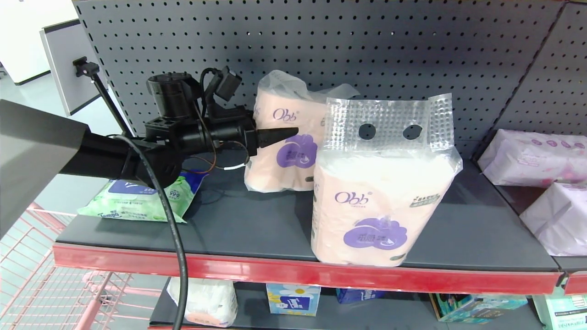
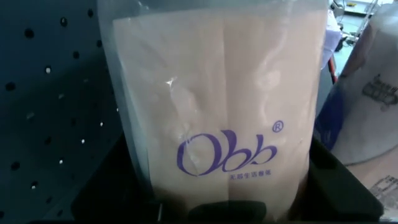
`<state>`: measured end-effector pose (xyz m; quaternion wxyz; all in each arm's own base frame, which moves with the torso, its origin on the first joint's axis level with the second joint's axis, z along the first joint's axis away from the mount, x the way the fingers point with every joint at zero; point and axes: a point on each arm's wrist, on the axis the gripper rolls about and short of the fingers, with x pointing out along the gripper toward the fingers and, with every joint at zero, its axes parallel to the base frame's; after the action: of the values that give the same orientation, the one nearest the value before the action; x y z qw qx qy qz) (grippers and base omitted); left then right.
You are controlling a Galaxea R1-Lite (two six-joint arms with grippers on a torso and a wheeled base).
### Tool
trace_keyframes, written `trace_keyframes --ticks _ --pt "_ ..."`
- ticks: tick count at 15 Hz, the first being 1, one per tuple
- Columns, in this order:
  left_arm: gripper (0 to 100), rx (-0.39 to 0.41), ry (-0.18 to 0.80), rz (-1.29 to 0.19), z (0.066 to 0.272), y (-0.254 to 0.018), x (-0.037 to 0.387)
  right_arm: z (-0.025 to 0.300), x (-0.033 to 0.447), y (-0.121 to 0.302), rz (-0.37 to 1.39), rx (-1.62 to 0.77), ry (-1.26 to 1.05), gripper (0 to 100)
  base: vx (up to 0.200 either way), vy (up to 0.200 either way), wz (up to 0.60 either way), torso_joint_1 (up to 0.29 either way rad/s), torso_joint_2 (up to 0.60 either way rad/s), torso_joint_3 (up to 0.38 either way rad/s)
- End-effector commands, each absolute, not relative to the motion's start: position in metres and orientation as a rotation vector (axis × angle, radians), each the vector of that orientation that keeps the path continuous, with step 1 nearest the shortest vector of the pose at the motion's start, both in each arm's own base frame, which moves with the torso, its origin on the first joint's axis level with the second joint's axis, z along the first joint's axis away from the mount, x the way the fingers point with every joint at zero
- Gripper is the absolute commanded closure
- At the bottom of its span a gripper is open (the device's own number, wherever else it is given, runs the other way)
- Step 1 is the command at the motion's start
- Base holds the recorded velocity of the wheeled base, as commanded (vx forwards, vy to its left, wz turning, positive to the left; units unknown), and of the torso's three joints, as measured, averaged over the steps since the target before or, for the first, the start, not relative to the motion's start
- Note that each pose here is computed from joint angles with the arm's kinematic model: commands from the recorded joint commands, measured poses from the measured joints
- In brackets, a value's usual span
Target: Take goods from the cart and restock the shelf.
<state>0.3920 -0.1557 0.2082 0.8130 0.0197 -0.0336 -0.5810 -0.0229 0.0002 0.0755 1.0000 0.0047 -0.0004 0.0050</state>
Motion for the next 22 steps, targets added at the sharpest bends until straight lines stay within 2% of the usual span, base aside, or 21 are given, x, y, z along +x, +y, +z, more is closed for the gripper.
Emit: trace_keyframes --ticks 1,6,11,17,22 --pt "100 0.038 -0.053 -1.251 0.203 -0.154 0.392 0.075 -0.023 0.000 0.011 0.009 0.000 0 0.000 0.000 0.00 0.000 0.00 0.000" --pt "100 0.031 0.007 -1.274 0.183 -0.145 0.389 0.075 -0.023 0.000 0.011 0.009 0.000 0 0.000 0.000 0.00 0.000 0.00 0.000" --pt "100 0.092 -0.020 -1.367 0.167 -0.144 0.394 0.075 -0.023 0.000 0.011 0.009 0.000 0 0.000 0.000 0.00 0.000 0.00 0.000" --pt "100 0.143 -0.115 -1.445 0.172 -0.154 0.413 0.075 -0.023 0.000 0.011 0.009 0.000 0 0.000 0.000 0.00 0.000 0.00 0.000" --pt "100 0.174 -0.144 -1.505 0.168 -0.157 0.419 0.075 -0.023 0.000 0.011 0.009 0.000 0 0.000 0.000 0.00 0.000 0.00 0.000"
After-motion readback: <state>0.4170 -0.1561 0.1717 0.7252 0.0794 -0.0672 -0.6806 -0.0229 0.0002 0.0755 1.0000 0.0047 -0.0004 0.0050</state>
